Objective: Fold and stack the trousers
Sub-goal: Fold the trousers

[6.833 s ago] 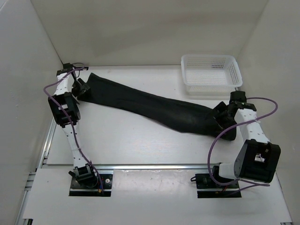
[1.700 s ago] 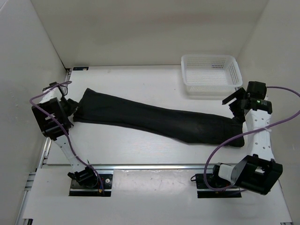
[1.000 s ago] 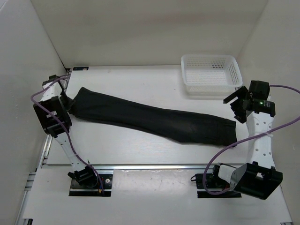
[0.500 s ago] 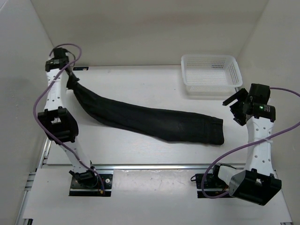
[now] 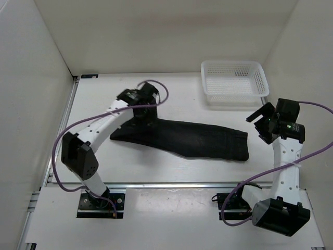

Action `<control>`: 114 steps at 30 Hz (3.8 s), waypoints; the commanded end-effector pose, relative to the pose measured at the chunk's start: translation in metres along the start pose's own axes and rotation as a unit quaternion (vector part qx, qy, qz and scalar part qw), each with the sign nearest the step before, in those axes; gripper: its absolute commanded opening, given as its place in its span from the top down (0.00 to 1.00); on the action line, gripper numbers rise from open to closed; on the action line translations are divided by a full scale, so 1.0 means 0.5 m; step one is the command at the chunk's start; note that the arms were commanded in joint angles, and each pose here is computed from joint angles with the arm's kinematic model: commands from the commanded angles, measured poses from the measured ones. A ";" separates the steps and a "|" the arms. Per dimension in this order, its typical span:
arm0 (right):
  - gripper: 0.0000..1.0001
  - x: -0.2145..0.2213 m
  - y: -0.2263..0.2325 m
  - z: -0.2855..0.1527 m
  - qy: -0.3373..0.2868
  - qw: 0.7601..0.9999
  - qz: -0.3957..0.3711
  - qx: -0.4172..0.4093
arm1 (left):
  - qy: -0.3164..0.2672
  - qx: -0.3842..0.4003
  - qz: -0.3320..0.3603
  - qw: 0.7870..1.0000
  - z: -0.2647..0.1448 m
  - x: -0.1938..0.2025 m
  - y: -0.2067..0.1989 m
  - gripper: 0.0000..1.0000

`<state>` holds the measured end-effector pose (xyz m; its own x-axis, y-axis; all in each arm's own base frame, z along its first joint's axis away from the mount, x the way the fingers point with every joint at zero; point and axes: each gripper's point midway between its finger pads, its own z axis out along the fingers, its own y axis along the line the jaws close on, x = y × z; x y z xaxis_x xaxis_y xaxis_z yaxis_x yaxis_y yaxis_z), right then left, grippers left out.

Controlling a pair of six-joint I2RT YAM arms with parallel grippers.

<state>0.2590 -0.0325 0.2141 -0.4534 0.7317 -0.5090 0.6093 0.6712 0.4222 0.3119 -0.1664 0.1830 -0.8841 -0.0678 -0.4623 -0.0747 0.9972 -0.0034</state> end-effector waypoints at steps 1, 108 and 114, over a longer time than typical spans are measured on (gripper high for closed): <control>0.10 0.006 0.009 -0.011 -0.006 1.000 -0.019 -0.024 | 0.064 0.014 0.003 0.998 0.024 0.105 -0.068 0.01; 0.09 0.070 0.038 -0.025 0.018 0.995 -0.070 -0.075 | 0.114 0.042 -0.112 0.986 0.188 -0.027 0.152 0.13; 0.09 0.068 0.036 -0.024 0.015 0.995 -0.070 -0.071 | 0.161 -0.016 -0.104 0.981 0.269 0.029 0.192 0.07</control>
<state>0.2420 0.0061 0.1966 -0.5655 0.6535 -0.5032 0.4792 0.7569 0.4444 0.3471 -0.0719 0.0495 -0.9513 -0.2918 -0.0992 -0.2907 0.9565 -0.0254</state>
